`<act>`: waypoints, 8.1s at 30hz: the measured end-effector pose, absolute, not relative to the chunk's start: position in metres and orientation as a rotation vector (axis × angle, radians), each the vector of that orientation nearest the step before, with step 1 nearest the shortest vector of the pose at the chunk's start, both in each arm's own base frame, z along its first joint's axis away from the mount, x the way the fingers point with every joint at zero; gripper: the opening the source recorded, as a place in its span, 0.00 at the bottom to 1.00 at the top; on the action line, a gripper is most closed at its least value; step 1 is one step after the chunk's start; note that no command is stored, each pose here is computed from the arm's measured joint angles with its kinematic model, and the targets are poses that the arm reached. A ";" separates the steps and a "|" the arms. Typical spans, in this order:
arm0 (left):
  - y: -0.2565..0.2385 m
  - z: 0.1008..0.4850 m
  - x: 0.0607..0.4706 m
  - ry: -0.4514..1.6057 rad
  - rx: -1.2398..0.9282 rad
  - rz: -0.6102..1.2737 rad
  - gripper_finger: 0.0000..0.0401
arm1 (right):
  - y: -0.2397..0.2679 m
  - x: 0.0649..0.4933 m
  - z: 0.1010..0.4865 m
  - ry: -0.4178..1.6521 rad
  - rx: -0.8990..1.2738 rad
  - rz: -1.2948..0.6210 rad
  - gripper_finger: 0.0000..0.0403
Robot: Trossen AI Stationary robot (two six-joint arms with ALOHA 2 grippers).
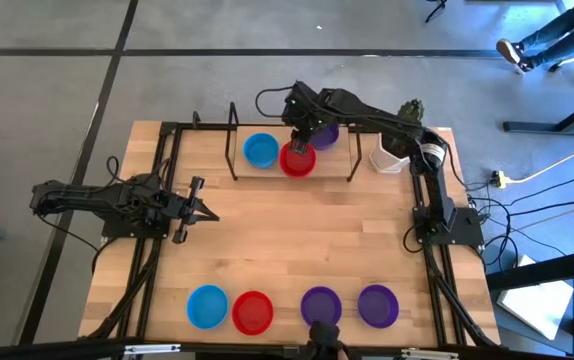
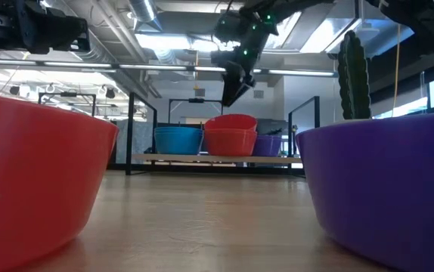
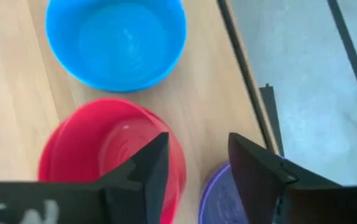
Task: Pick & Place Mini bowls
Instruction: Stack the red bowl on the red bowl on the shelf, then stack the purple bowl on the purple bowl on the shelf
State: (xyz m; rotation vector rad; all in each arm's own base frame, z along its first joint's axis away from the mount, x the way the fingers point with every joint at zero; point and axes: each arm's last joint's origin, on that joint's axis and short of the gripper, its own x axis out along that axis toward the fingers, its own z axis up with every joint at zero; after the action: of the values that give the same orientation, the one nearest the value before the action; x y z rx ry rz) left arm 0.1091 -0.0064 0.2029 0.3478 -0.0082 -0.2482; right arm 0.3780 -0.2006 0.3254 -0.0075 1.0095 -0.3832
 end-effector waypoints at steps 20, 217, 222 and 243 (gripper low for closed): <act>-0.006 0.203 0.109 -0.007 0.347 -0.248 0.02 | -0.150 0.399 0.286 1.168 -0.312 -0.625 0.01; -0.005 0.203 0.109 0.006 0.269 -0.198 0.01 | 0.184 0.222 0.209 1.532 0.099 0.093 0.35; -0.005 0.203 0.109 0.006 0.271 -0.198 0.02 | 0.186 0.223 0.195 1.549 0.110 0.128 0.35; -0.005 0.203 0.109 0.005 0.271 -0.198 0.01 | 0.177 0.210 0.168 1.622 0.115 0.119 0.15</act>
State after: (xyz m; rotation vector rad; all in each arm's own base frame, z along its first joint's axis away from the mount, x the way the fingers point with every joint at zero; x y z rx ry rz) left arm 0.1091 -0.0050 0.2033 0.2707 0.0049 -0.1981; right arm 0.2102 0.1769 0.1685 0.1146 1.6222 0.1189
